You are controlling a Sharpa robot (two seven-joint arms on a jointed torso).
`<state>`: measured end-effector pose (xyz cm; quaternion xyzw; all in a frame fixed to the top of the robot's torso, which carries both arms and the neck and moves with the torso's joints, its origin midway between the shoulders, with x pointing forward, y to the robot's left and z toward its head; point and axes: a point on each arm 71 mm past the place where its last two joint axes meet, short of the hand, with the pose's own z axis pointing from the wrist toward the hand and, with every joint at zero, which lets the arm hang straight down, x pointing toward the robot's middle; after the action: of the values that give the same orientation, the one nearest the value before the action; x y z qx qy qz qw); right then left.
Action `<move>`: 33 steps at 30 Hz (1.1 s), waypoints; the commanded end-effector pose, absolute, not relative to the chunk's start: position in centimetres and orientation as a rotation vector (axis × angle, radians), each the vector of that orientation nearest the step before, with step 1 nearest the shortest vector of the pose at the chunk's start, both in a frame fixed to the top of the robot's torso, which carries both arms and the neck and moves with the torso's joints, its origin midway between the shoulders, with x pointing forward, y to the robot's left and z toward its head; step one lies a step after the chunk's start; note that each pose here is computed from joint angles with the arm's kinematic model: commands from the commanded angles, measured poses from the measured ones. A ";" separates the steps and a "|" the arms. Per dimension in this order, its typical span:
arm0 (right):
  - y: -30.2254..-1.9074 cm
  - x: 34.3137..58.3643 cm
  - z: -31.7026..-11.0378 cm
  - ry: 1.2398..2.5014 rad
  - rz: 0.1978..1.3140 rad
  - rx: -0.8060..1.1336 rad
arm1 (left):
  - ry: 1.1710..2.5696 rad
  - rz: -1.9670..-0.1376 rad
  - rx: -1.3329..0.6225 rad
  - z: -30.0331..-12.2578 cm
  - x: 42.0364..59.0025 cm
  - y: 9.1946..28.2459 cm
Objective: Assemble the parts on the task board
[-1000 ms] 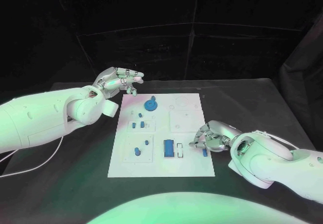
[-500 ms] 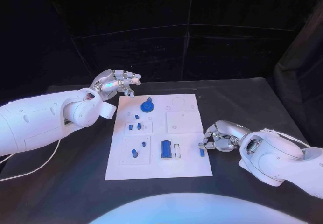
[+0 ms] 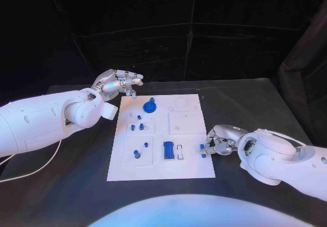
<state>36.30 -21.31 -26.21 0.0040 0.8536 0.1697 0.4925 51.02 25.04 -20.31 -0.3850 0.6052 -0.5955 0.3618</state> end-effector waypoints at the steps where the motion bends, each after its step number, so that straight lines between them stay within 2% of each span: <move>1: -21.1 36.3 -26.4 2.096 0.365 -0.045 | 1.557 -1.553 -0.990 -20.2 51.0 25.0; 33: -18.1 37.0 -27.0 2.041 0.204 -0.279 | 1.563 -1.549 -0.995 -20.2 50.9 25.1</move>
<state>37.28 -17.55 -26.02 -0.0926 0.8364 0.1253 0.5255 50.96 25.17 -20.37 -0.3856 0.6062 -0.5950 0.3602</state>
